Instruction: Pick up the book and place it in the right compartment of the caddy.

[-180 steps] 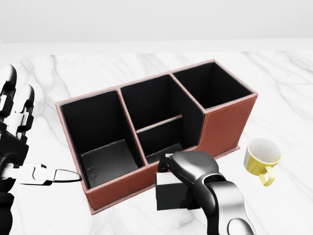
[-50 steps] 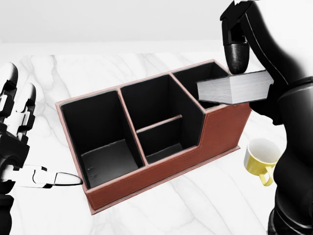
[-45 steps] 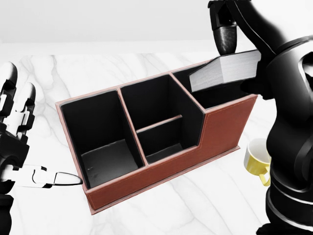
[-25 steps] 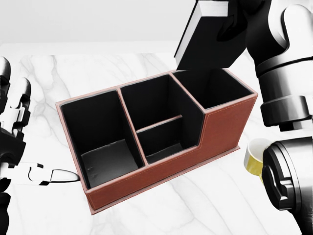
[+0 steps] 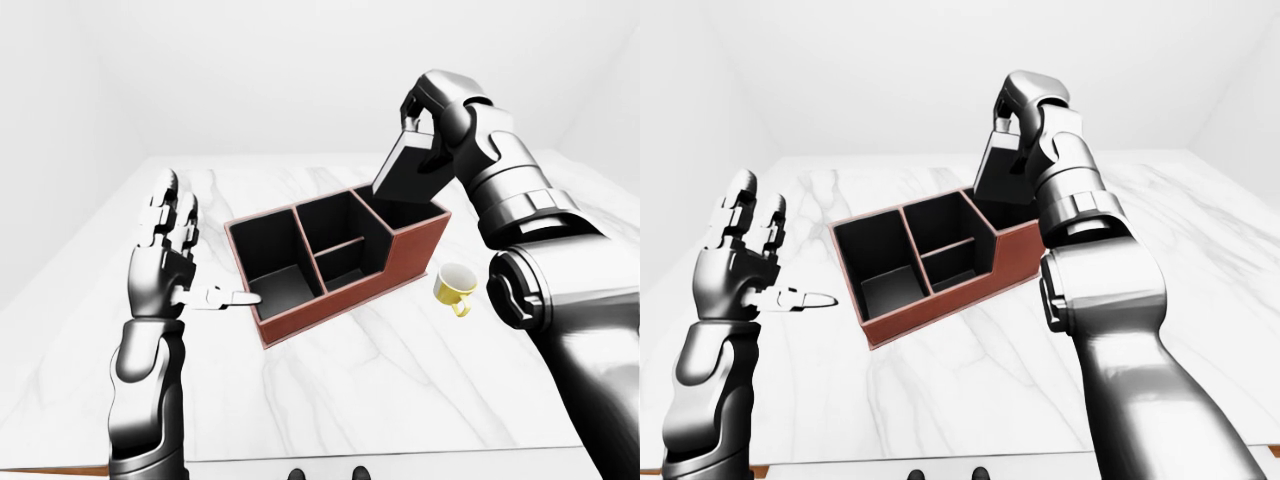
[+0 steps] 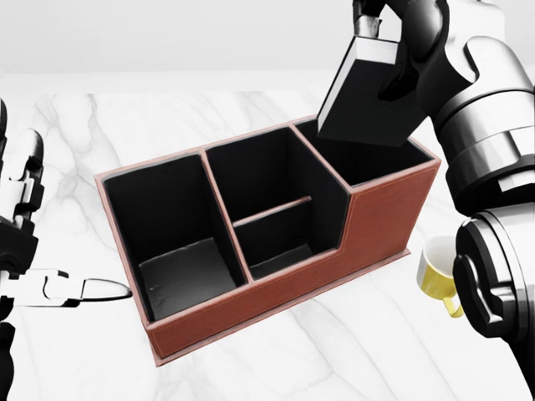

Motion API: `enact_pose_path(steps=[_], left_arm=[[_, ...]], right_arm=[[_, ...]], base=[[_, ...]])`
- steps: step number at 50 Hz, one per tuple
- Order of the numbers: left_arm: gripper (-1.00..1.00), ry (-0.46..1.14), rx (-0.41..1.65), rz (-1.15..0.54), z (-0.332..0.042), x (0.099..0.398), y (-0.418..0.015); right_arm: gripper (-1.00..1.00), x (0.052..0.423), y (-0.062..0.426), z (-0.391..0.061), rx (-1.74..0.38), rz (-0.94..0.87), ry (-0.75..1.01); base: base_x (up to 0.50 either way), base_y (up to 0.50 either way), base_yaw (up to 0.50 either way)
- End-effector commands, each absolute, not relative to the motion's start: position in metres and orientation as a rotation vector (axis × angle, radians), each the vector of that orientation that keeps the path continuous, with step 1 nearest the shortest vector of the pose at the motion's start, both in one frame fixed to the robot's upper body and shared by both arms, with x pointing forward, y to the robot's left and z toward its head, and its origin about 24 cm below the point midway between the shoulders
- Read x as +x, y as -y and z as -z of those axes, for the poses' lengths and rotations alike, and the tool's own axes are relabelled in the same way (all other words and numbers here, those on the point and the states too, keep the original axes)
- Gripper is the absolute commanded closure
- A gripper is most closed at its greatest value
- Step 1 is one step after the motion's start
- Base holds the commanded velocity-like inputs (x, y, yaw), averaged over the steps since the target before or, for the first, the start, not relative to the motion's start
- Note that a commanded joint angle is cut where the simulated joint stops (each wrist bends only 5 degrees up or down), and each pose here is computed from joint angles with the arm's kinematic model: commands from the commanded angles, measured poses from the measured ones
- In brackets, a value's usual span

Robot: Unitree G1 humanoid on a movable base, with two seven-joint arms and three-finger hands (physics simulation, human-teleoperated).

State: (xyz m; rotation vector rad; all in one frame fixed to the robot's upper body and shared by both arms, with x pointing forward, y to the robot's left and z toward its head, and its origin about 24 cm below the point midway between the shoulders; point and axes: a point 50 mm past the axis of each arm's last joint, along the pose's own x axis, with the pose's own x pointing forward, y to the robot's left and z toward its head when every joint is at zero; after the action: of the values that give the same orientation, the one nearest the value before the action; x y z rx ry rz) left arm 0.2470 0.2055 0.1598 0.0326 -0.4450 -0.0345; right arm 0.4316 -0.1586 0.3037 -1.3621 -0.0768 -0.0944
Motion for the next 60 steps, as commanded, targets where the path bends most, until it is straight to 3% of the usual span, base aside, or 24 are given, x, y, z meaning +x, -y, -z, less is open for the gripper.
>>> enact_pose_path(steps=[1,60], left_arm=[[-1.00,0.443,0.026,0.019,-0.160,0.249,-0.208],[-1.00,0.429,-0.001,-0.056,-0.159,0.258,-0.219]], right_arm=[[1.00,0.432,0.166,-0.303,-1.363,0.209,0.119],[1.00,0.432,0.174,-0.271,-1.328,0.382,0.169]], base=[[0.00,0.00,0.00],[0.00,0.00,0.00]])
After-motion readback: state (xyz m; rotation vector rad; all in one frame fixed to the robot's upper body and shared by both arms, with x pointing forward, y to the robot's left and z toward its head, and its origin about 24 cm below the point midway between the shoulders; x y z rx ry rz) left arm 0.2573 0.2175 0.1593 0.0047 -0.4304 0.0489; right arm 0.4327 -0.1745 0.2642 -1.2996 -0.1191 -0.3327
